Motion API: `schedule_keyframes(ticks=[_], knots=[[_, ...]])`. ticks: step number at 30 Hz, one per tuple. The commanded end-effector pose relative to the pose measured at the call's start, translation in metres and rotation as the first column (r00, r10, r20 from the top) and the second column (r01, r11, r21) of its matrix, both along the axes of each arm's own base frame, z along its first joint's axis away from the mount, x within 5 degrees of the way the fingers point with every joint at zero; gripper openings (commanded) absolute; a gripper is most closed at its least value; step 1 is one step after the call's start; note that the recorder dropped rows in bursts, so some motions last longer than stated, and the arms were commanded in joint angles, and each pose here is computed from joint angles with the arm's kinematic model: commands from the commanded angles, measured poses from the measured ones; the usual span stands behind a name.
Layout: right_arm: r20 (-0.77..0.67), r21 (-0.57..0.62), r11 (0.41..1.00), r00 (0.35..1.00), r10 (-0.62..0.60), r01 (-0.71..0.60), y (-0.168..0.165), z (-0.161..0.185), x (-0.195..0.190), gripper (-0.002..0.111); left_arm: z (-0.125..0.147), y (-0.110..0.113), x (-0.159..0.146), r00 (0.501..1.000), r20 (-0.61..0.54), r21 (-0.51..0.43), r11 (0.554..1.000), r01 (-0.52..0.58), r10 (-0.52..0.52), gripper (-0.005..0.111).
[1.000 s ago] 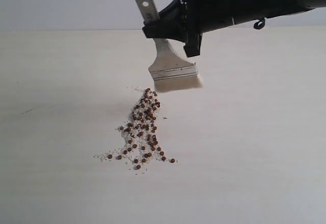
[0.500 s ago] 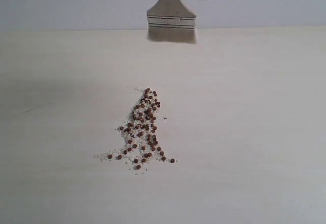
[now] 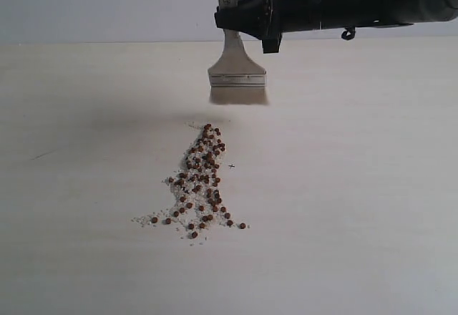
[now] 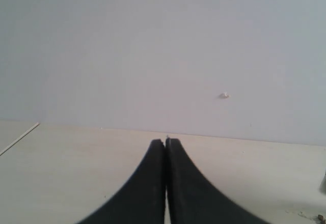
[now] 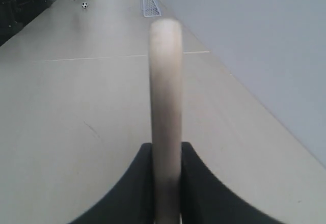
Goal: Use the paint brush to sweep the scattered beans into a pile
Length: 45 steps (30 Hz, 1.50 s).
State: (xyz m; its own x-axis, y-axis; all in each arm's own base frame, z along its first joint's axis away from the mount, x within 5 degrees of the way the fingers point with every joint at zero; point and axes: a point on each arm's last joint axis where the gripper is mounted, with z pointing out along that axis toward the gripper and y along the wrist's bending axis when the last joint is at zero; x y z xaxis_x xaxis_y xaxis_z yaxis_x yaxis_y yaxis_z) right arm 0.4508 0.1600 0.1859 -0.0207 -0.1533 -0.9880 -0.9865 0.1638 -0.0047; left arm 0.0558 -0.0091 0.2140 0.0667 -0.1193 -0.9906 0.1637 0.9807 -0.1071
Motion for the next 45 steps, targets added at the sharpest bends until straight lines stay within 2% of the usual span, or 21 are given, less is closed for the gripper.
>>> schedule_keyframes(ticks=[1,6,13,22,31,38,41,45], knots=[[0.007,0.028,1.0,1.0,-0.006,0.006,0.002,-0.015,0.015,0.0,-0.001,0.001,0.0,1.0,0.0,-0.014,1.0,-0.006,0.006,0.0],[0.033,0.049,0.999,0.999,-0.001,0.0,0.011,-0.022,0.027,0.0,-0.001,0.001,0.0,1.0,0.0,-0.014,1.0,-0.006,0.006,0.0],[0.029,0.009,0.998,0.998,0.059,-0.059,0.03,-0.039,0.024,0.0,-0.001,0.001,0.0,1.0,0.0,-0.014,1.0,-0.006,0.006,0.0],[-0.114,-0.143,0.961,0.968,0.223,-0.239,0.076,-0.062,-0.007,0.0,-0.001,0.001,0.0,1.0,0.0,-0.014,1.0,-0.006,0.006,0.0],[-0.228,-0.237,0.909,0.93,0.289,-0.342,0.103,-0.071,-0.03,0.0,-0.001,0.001,0.0,1.0,0.0,-0.014,1.0,-0.006,0.006,0.0],[-0.304,-0.247,0.908,0.917,0.259,-0.338,0.108,-0.059,-0.035,0.0,-0.001,0.001,0.0,1.0,0.0,-0.014,1.0,-0.006,0.006,0.0],[-0.277,-0.256,0.905,0.922,0.269,-0.341,0.109,-0.046,-0.037,0.0,-0.001,0.001,0.0,1.0,0.0,-0.014,1.0,-0.006,0.006,0.0],[-0.194,-0.198,0.928,0.941,0.277,-0.315,0.112,-0.01,-0.038,0.0,-0.001,0.001,0.0,1.0,0.0,-0.014,1.0,-0.006,0.006,0.0]])
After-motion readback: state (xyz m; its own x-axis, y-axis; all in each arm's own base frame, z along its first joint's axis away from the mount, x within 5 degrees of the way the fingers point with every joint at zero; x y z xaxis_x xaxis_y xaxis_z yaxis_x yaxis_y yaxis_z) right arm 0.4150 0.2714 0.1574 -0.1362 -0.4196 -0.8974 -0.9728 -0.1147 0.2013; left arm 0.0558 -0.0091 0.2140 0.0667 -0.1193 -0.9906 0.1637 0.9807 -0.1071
